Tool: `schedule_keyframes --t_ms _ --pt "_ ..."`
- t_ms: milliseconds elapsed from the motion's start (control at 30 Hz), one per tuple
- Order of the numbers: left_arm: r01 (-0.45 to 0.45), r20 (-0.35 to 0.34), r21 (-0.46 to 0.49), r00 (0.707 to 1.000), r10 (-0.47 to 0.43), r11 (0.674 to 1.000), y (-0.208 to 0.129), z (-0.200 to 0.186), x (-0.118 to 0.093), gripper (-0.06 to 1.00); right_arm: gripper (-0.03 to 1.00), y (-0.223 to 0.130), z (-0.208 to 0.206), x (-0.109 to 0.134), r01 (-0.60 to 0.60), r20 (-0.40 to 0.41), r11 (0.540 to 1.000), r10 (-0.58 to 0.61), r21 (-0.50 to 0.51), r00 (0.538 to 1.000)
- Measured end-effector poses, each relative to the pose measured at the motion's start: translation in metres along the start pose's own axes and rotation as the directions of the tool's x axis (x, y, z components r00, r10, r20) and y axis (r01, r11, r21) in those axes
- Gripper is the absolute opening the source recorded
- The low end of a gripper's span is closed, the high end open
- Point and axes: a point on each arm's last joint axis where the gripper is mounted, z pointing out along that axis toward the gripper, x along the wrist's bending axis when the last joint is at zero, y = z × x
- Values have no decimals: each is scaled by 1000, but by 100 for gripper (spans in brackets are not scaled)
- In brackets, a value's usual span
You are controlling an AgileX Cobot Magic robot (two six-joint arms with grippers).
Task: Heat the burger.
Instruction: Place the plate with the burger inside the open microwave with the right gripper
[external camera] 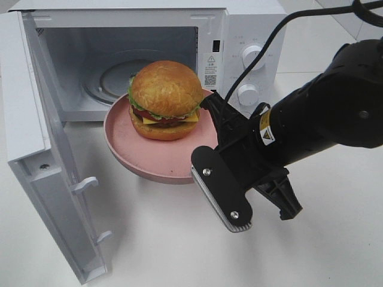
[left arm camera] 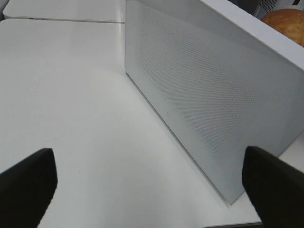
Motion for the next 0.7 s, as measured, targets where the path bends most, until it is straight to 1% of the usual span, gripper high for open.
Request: schedule_keyframes --t_ms 167,200,267,300,367,433,533,600,700 --pt "0 0 0 1000 0 1000 0 0 0 98 3 0 6 -11 -45 2 999 45 1 999" --pt "0 0 0 1000 0 1000 0 0 0 98 3 0 6 -11 -45 2 999 45 1 999" --pt "0 0 0 1000 0 1000 0 0 0 98 3 0 10 -21 -49 -3 999 49 6 999" --pt "0 0 0 1000 0 1000 0 0 0 98 3 0 10 -21 -49 -3 999 49 6 999" --pt "0 0 0 1000 0 1000 0 0 0 98 3 0 11 -23 -49 -11 999 49 9 999" --pt "0 0 0 1000 0 1000 0 0 0 98 3 0 15 -32 -73 -38 997 73 21 997" --pt "0 0 0 1000 0 1000 0 0 0 98 3 0 17 -34 -83 -42 996 83 23 996" --pt "0 0 0 1000 0 1000 0 0 0 98 3 0 20 -43 -98 -53 995 100 31 994" --pt "0 0 0 1000 0 1000 0 0 0 98 3 0 22 -48 -96 -54 995 98 37 994"
